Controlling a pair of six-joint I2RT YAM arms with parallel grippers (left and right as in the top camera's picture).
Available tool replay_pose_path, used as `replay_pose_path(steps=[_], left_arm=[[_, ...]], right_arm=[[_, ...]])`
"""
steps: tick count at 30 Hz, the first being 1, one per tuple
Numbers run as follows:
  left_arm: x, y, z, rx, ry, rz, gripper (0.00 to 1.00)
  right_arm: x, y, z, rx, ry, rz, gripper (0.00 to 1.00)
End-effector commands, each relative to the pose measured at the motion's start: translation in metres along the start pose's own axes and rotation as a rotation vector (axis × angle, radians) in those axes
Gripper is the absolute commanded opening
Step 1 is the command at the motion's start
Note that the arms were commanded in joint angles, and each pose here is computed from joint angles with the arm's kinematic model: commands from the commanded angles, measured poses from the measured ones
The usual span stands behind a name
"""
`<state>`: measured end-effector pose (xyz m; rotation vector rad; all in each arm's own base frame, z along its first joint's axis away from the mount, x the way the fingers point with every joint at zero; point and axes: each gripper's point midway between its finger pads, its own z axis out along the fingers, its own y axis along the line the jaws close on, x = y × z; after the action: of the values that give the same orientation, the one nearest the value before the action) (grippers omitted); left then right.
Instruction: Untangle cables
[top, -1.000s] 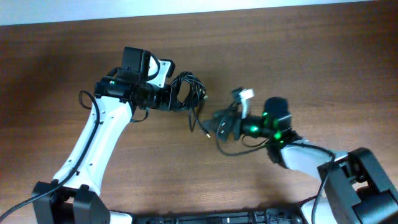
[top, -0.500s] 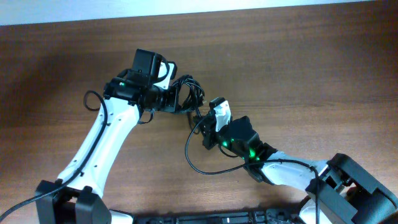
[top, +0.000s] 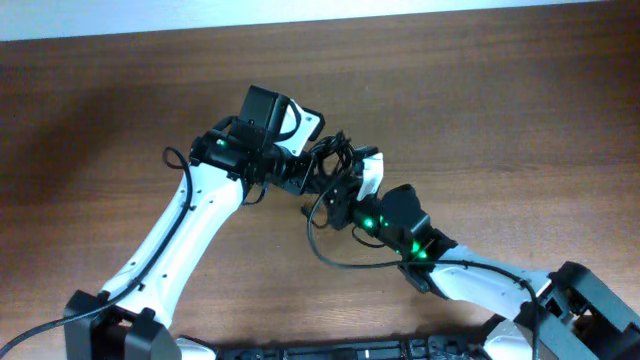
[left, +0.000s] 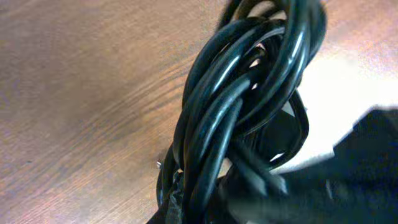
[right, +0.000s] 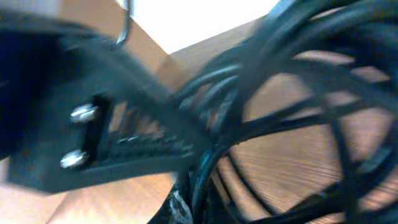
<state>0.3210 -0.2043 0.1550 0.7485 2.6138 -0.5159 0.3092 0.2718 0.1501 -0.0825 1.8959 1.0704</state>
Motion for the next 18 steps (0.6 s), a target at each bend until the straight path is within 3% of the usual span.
replay_pose_path(steps=[1,5,8,10,11,13,16,18], left_arm=[[0.007,-0.019,-0.007,0.077,0.012,0.032,0.00],[0.008,-0.029,-0.009,0.138,0.011,0.077,0.00],[0.015,-0.083,-0.026,0.469,-0.038,0.314,0.00],[0.024,-0.095,-0.033,0.554,-0.031,0.352,0.00],[0.030,-0.095,-0.034,0.556,-0.013,0.365,0.00],[0.030,-0.085,-0.029,0.497,0.000,0.366,0.00],[0.026,-0.050,-0.030,0.406,-0.011,0.309,0.00],[0.017,-0.006,-0.039,0.339,-0.061,0.181,0.00]], right_arm=[[-0.036,-0.018,-0.003,0.072,-0.117,0.035,0.04],[-0.038,-0.021,-0.004,0.072,-0.117,0.042,0.04],[-0.046,-0.031,-0.006,0.100,-0.142,0.047,0.04],[-0.053,-0.040,-0.008,0.127,-0.165,0.051,0.04],[-0.057,-0.043,-0.010,0.134,-0.176,0.053,0.08],[-0.052,-0.038,-0.008,0.101,-0.148,0.051,0.34],[-0.046,-0.028,-0.007,0.050,-0.109,0.049,0.47],[-0.040,-0.020,-0.006,0.006,-0.073,0.048,0.52]])
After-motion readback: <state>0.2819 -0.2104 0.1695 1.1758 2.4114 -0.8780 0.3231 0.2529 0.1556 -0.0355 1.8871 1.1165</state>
